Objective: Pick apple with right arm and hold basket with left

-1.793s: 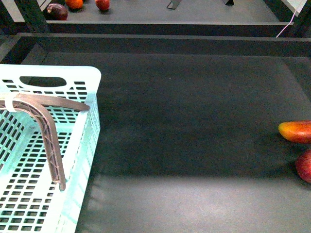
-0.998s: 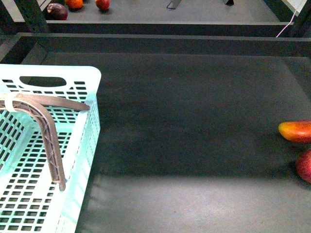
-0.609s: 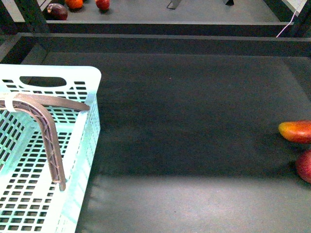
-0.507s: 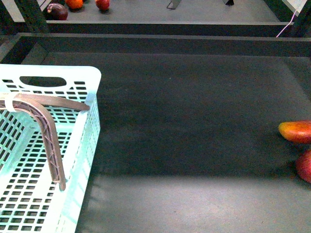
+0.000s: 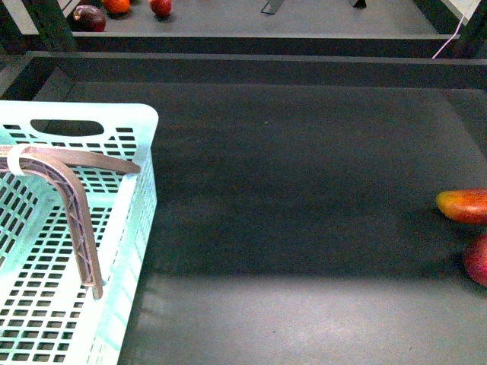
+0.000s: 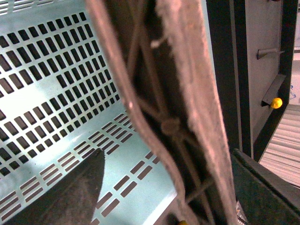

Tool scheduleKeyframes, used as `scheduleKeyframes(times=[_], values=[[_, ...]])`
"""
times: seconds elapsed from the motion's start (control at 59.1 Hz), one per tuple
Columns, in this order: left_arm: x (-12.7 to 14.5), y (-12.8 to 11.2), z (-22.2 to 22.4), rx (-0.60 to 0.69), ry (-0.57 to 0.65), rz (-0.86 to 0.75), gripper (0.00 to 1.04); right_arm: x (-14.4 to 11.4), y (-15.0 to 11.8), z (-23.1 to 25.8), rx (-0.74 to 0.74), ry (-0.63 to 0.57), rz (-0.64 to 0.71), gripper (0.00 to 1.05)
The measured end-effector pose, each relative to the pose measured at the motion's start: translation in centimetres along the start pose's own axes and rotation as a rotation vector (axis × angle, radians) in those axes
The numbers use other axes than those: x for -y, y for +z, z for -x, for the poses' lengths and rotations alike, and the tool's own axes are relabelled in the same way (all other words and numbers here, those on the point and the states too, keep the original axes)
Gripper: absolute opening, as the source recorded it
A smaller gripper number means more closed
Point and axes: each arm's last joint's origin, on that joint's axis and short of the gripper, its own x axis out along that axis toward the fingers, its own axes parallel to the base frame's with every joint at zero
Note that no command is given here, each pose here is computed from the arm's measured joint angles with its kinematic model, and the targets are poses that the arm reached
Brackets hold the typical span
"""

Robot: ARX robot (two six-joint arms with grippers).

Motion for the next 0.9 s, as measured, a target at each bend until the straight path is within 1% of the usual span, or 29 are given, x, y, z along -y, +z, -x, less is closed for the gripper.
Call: scheduleKeyframes(times=[0.034, 0.118, 0.169, 0.22, 0.288, 0.321, 0.372, 0.457, 0.575, 0.778, 0.896], values=[[0.1, 0.1, -0.2, 0.002, 0.004, 0.005, 0.73, 0.0, 0.0, 0.0, 0.0, 0.0, 0.0, 0.96], [0.3, 0.3, -0.6, 0.005, 0.009, 0.012, 0.6, 0.0, 0.0, 0.0, 0.0, 0.0, 0.0, 0.96], [0.5, 0.5, -0.9, 0.011, 0.018, 0.017, 0.5, 0.0, 0.0, 0.0, 0.0, 0.0, 0.0, 0.96], [0.6, 0.5, -1.0, 0.011, 0.022, 0.021, 0.42, 0.0, 0.0, 0.0, 0.0, 0.0, 0.0, 0.96], [0.9, 0.7, -1.1, 0.014, 0.018, 0.024, 0.28, 0.0, 0.0, 0.0, 0.0, 0.0, 0.0, 0.96], [1.1, 0.8, -1.1, 0.016, 0.017, 0.028, 0.2, 0.0, 0.0, 0.0, 0.0, 0.0, 0.0, 0.96], [1.1, 0.8, -1.1, 0.016, 0.021, 0.08, 0.13, 0.0, 0.0, 0.0, 0.0, 0.0, 0.0, 0.96], [1.3, 0.8, -1.0, 0.015, 0.021, 0.146, 0.08, 0.0, 0.0, 0.0, 0.0, 0.0, 0.0, 0.96], [1.6, 0.7, -0.6, 0.011, 0.012, 0.151, 0.07, 0.0, 0.0, 0.0, 0.0, 0.0, 0.0, 0.96], [2.8, 0.1, 0.9, -0.01, -0.052, 0.029, 0.07, 0.0, 0.0, 0.0, 0.0, 0.0, 0.0, 0.96], [4.0, -0.8, 2.0, -0.053, -0.106, -0.035, 0.07, 0.0, 0.0, 0.0, 0.0, 0.0, 0.0, 0.96]])
